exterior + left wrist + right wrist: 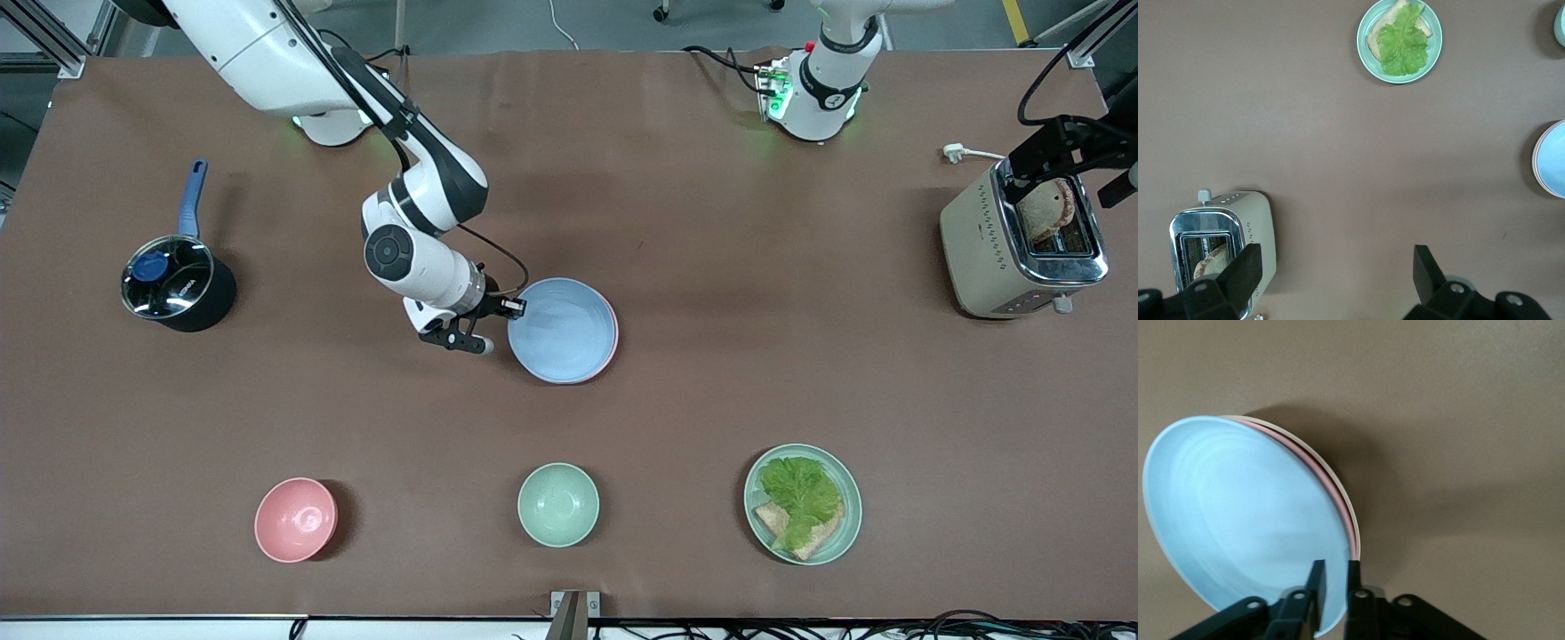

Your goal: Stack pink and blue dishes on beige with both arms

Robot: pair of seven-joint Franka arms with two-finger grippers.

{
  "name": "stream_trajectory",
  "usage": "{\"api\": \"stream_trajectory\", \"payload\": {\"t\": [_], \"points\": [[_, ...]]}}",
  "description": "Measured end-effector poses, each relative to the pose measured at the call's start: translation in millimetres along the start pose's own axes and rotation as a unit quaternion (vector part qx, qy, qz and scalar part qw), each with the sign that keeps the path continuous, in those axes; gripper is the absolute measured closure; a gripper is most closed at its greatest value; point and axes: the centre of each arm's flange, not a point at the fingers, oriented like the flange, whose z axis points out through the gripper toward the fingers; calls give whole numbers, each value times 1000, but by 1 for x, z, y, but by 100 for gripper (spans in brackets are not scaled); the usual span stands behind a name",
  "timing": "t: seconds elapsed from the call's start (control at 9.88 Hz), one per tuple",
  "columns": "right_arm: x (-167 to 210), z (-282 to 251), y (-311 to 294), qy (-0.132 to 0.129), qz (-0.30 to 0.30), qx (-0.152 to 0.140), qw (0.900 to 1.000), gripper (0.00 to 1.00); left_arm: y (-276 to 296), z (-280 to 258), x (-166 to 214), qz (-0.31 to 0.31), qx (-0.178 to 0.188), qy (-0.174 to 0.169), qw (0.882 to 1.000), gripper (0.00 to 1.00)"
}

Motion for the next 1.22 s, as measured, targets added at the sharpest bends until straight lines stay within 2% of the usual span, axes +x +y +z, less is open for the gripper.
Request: {"api": "stream_trajectory", "payload": {"t": [0.1,0.2,0.51,0.71,0.81,1.01,1.22], "points": [[3,-18,-1,3,-9,-12,1000,62,-1,3,2,-12,-13,-3,1000,0],[11,-57,2,16,-18,-35,999,45,-6,3,2,-24,-22,-3,999,0],[18,-247,38,106,-6,-104,989,2,-10,4,2,-30,-24,-4,999,0],[25,-371,93,144,56,-140,978,0,-8,4,2,-38,-24,-5,999,0],[35,-426,132,150,75,-146,975,0,-7,4,2,-40,-24,-5,999,0],[50,-500,210,148,59,-156,975,0,-3,5,3,-36,-20,-6,999,0],[49,-537,263,135,-5,-168,977,0,7,4,2,-28,-11,-6,1000,0]]}}
